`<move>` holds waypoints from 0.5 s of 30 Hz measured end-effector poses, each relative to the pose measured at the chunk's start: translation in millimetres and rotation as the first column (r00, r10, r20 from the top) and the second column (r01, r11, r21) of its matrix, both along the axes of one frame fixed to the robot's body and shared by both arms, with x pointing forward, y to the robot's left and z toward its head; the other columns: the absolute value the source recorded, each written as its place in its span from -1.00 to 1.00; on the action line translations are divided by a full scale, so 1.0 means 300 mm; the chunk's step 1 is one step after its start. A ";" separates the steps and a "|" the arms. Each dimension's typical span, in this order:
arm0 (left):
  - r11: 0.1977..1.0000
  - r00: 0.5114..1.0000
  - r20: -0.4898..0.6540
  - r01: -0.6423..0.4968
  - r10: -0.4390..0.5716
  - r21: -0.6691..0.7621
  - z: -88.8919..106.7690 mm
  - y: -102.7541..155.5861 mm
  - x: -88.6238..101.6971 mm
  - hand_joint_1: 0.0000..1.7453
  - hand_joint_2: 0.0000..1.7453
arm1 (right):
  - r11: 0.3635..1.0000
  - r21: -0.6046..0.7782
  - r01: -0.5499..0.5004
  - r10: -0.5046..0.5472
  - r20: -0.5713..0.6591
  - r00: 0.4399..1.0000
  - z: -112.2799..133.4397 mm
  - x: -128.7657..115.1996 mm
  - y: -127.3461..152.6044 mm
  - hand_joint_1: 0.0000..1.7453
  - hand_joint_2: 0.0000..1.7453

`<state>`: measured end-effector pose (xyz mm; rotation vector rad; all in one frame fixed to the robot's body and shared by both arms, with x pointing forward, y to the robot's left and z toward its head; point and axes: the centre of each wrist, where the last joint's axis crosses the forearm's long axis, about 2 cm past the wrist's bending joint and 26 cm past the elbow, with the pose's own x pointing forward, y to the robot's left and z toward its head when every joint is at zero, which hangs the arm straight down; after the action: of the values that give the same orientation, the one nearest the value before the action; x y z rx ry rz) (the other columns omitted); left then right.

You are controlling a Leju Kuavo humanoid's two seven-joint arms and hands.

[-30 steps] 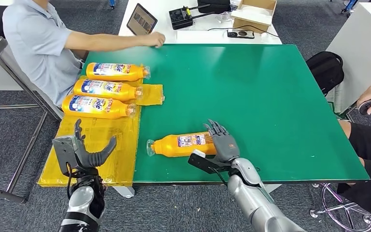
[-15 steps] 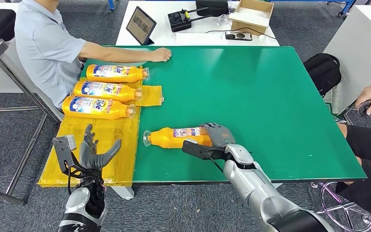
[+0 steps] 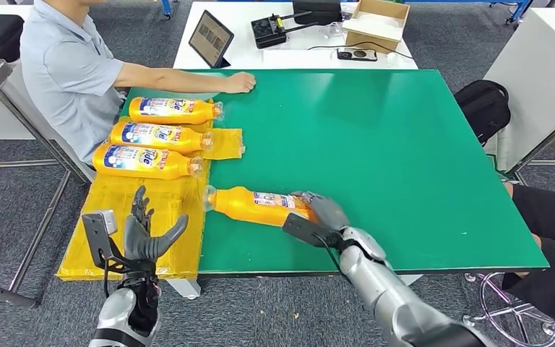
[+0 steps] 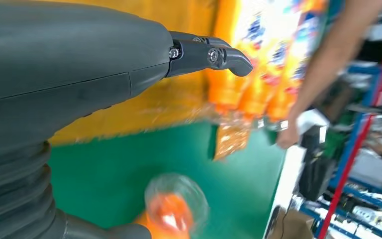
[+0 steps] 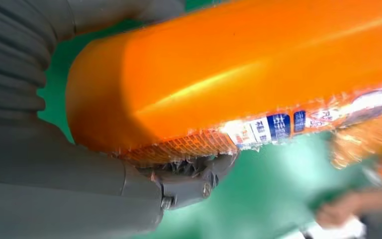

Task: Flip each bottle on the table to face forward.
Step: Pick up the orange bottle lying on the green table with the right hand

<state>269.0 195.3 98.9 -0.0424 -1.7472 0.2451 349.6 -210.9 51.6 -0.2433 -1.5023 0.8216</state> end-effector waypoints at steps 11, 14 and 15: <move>0.971 0.979 0.096 0.159 -0.178 0.178 -0.009 -0.170 -0.223 -1.00 1.00 | 0.876 0.448 0.177 -0.270 0.153 0.951 -0.016 -0.259 0.070 1.00 1.00; 0.964 0.961 0.106 0.246 -0.256 0.102 -0.003 -0.200 -0.263 -1.00 1.00 | 0.863 0.474 0.177 -0.279 0.153 0.948 -0.014 -0.293 0.078 1.00 1.00; 0.959 0.954 0.108 0.273 -0.281 0.082 0.000 -0.207 -0.272 -1.00 1.00 | 0.863 0.475 0.175 -0.279 0.159 0.947 -0.014 -0.300 0.080 1.00 1.00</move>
<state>187.4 133.2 98.9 -0.2574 -1.8424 -0.0215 259.5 -187.0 47.3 -0.1601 -1.7916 0.2376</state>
